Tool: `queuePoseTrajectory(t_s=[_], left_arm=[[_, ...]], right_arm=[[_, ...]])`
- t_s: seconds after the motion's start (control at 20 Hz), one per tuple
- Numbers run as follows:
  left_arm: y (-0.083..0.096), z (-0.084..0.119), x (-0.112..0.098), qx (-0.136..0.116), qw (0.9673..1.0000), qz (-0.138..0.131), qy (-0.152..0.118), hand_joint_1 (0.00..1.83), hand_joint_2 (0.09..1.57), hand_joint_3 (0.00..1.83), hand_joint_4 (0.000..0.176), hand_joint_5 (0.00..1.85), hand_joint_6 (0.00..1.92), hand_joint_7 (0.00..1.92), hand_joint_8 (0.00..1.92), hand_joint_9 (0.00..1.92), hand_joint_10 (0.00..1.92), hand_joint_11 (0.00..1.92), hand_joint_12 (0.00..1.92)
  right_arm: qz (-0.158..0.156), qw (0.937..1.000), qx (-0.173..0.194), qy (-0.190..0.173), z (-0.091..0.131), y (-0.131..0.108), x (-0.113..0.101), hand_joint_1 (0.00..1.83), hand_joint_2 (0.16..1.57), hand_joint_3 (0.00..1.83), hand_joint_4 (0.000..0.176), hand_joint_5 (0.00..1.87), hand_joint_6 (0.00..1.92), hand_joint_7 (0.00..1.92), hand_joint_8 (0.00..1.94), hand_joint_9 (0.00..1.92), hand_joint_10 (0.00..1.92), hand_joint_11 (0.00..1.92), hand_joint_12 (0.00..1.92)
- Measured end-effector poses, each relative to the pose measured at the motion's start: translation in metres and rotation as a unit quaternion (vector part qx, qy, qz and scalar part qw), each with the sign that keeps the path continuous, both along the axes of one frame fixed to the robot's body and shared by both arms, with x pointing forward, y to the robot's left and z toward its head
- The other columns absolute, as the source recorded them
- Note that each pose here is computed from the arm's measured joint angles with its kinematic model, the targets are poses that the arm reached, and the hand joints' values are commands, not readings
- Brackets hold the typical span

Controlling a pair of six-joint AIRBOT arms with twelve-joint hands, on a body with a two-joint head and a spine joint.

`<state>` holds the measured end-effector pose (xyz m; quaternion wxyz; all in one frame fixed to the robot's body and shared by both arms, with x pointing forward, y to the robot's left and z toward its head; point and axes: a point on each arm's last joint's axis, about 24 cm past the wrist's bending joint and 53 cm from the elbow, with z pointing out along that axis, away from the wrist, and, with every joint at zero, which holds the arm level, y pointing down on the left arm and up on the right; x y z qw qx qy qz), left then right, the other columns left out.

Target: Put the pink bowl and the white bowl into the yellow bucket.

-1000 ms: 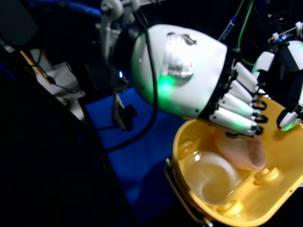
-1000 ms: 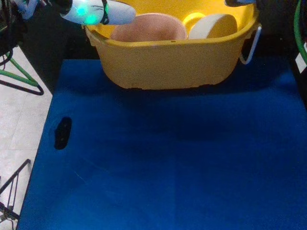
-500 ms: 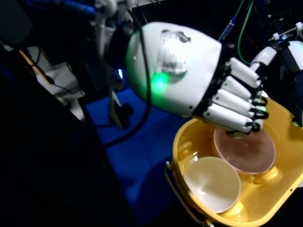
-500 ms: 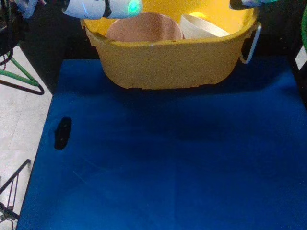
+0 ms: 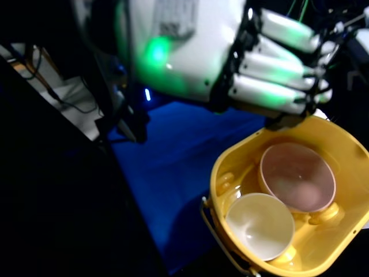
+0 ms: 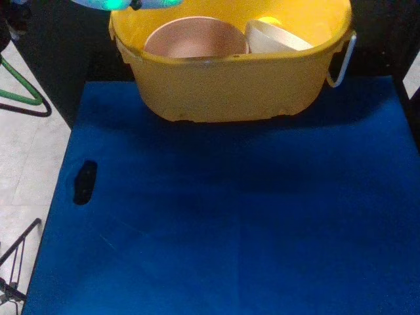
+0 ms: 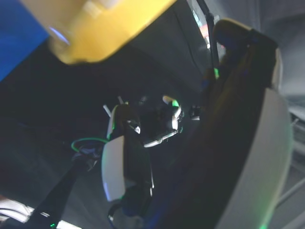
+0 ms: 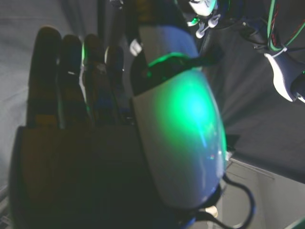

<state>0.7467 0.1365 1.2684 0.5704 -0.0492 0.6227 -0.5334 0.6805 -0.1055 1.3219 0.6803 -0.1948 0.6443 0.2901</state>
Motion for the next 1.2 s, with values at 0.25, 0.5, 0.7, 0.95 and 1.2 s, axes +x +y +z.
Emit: queuePoseTrajectory(t_s=[0.25, 0.5, 0.7, 0.95, 1.2], left_arm=[[0.006, 0.019, -0.013, -0.014, 0.9995, -0.005, -0.026, 0.81, 0.97, 0.00, 0.048, 0.42, 0.09, 0.33, 0.01, 0.06, 0.65, 0.00, 1.48], [0.009, 0.029, -0.034, -0.025, 0.9982, -0.020, -0.050, 0.86, 0.97, 0.00, 0.006, 0.44, 0.10, 0.34, 0.01, 0.07, 0.72, 0.00, 1.51], [0.022, 0.036, -0.048, -0.048, 0.9964, -0.017, -0.068, 0.82, 0.94, 0.00, 0.040, 0.46, 0.45, 0.50, 0.05, 0.17, 0.87, 0.01, 1.67], [0.033, 0.038, -0.064, -0.076, 0.9937, -0.016, -0.081, 0.86, 1.00, 0.00, 0.000, 0.37, 0.86, 0.39, 0.58, 0.16, 1.12, 0.07, 1.78], [0.037, 0.035, -0.075, -0.103, 0.9908, -0.020, -0.086, 0.90, 1.00, 0.00, 0.006, 0.39, 0.89, 0.30, 0.84, 0.19, 1.16, 0.14, 1.77]], right_arm=[[0.010, 0.9993, 0.021, -0.029, 0.021, -0.008, -0.021, 0.87, 0.99, 0.00, 0.000, 0.31, 0.54, 0.40, 0.06, 0.04, 0.88, 0.00, 1.45], [0.008, 0.9989, 0.025, -0.038, 0.026, -0.021, -0.038, 0.92, 0.99, 0.00, 0.000, 0.20, 0.90, 0.15, 0.77, 0.01, 1.20, 0.00, 1.71], [0.021, 0.9960, 0.055, -0.067, 0.046, -0.027, -0.058, 0.99, 0.98, 0.00, 0.000, 0.25, 0.93, 0.19, 0.92, 0.04, 1.23, 0.00, 1.70], [0.020, 0.9950, 0.069, -0.069, 0.051, -0.033, -0.065, 0.97, 0.98, 0.00, 0.000, 0.30, 0.96, 0.27, 0.96, 0.12, 1.33, 0.02, 1.82], [0.020, 0.9961, 0.066, -0.054, 0.041, -0.032, -0.065, 0.96, 0.97, 0.00, 0.000, 0.34, 1.04, 0.35, 1.01, 0.25, 1.29, 0.19, 1.74]])
